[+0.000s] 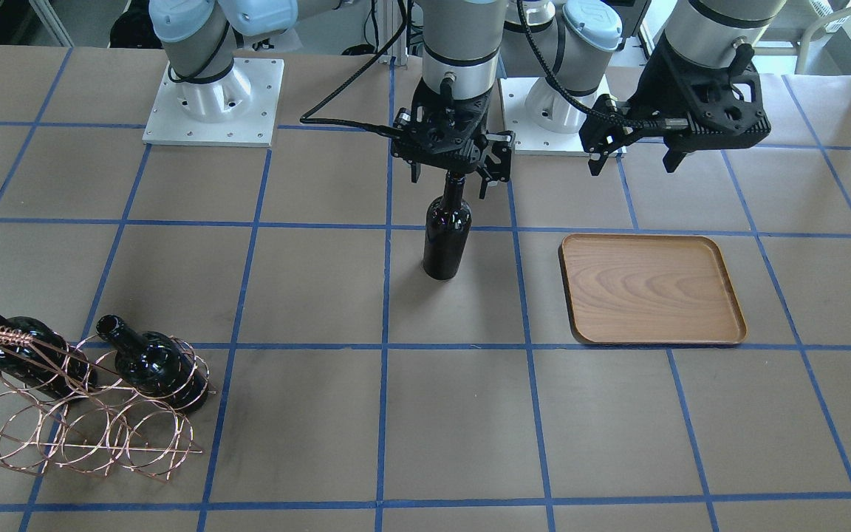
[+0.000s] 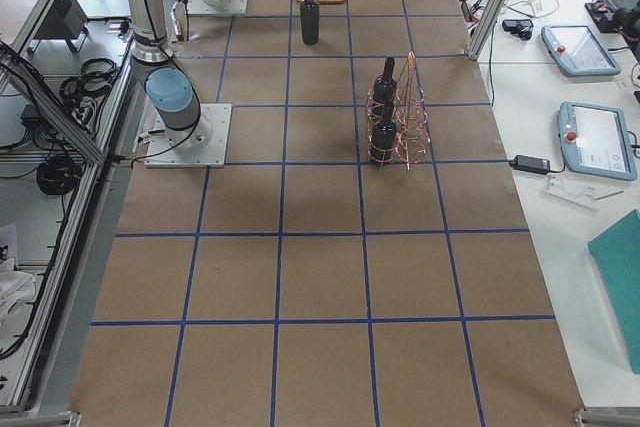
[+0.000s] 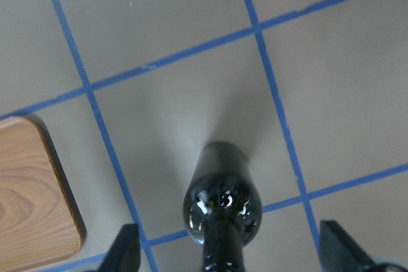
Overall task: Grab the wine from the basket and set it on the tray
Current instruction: 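Open the right gripper and withdraw it back over the rack, then move the left gripper over the standing bottle and lower it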
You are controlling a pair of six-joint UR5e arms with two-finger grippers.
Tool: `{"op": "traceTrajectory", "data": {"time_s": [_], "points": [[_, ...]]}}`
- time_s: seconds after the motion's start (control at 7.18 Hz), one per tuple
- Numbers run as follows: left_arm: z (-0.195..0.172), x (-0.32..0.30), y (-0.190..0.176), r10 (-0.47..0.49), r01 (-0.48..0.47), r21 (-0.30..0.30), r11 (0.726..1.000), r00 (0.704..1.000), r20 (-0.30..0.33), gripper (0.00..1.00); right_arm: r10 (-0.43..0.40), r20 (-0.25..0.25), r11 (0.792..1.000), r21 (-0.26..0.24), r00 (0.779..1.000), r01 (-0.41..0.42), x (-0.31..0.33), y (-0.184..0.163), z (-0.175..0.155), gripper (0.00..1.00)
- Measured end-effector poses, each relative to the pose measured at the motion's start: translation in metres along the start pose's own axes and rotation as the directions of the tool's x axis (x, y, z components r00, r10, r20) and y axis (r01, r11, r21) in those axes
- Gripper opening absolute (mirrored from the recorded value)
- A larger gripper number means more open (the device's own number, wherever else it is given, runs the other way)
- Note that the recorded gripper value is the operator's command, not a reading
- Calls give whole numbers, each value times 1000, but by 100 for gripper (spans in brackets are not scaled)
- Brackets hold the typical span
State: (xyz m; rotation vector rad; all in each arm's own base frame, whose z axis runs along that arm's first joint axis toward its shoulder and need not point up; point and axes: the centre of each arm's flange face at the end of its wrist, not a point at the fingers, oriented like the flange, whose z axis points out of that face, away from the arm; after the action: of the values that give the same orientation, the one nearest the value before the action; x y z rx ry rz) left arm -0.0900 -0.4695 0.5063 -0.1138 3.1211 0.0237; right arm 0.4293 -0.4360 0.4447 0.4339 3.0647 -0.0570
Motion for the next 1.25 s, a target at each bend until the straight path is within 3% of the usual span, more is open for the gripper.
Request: {"op": "traceTrajectory", "data": {"time_s": [0.28, 0.56, 0.84, 1.25], "points": [[7, 2, -4, -4, 4, -15, 1000, 1000, -3, 100, -137, -44, 990, 14, 990, 138, 99, -74, -57, 100], [12, 18, -1, -31, 31, -30, 999, 999, -13, 100, -237, -81, 971, 11, 968, 238, 203, -116, -103, 100], [20, 67, 13, 35, -36, -43, 998, 999, -25, 100, -252, -86, 966, 31, 964, 256, 246, -116, -131, 100], [38, 127, 42, 124, -126, -85, 988, 992, -25, 100, -287, -76, 957, 29, 955, 290, 252, -122, -117, 100]]}}
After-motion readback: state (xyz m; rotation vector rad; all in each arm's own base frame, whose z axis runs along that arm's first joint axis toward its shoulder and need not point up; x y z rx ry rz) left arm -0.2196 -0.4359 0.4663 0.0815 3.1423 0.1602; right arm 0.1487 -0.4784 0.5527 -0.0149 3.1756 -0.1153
